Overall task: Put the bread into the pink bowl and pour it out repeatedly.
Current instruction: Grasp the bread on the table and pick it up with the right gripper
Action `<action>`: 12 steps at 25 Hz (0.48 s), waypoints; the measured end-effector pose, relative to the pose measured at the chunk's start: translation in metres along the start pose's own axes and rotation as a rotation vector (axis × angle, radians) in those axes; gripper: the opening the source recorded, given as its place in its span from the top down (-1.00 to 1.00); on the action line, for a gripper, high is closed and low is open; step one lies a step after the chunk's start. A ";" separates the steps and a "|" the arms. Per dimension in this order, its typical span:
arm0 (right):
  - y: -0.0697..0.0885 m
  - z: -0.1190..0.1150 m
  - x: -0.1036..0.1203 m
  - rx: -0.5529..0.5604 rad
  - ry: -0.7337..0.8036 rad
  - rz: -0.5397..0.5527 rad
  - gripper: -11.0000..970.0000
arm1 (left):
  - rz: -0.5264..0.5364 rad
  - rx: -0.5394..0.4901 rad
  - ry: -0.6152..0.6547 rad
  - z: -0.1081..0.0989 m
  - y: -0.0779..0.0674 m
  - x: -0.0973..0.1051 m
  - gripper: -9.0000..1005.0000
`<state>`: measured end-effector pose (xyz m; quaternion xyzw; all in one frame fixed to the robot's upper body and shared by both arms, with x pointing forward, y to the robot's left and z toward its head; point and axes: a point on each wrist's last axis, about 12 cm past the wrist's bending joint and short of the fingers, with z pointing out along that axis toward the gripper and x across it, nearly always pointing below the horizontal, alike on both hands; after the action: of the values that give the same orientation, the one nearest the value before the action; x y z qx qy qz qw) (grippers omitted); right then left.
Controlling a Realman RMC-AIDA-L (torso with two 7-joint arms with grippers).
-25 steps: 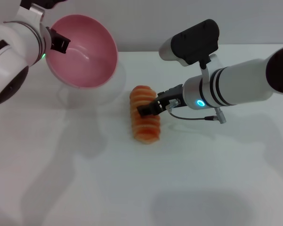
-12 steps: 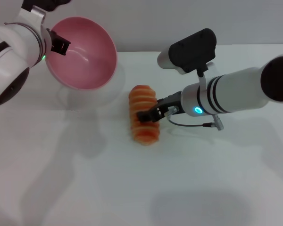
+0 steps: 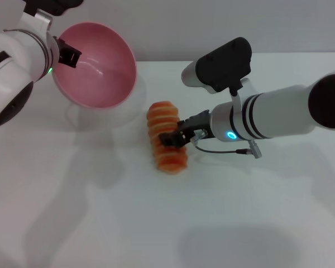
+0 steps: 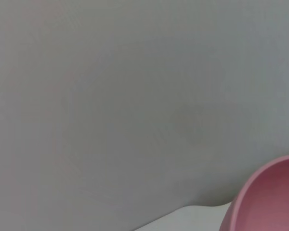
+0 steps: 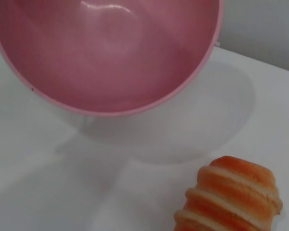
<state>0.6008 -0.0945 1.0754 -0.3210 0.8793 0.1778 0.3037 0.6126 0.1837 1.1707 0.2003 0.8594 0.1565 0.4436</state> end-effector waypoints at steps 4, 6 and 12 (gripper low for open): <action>-0.001 -0.002 0.002 0.003 -0.014 0.010 -0.07 | 0.001 0.000 0.001 0.000 0.000 0.000 0.79; -0.002 -0.003 0.003 0.003 -0.020 0.015 -0.03 | -0.001 0.006 0.002 0.000 -0.001 -0.001 0.78; 0.002 -0.012 0.001 -0.014 -0.062 0.018 0.03 | -0.001 0.024 0.008 0.000 -0.003 -0.001 0.78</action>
<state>0.5938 -0.1001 1.0842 -0.3094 0.8710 0.1965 0.3271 0.6120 0.1806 1.1697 0.2046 0.8631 0.1467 0.4379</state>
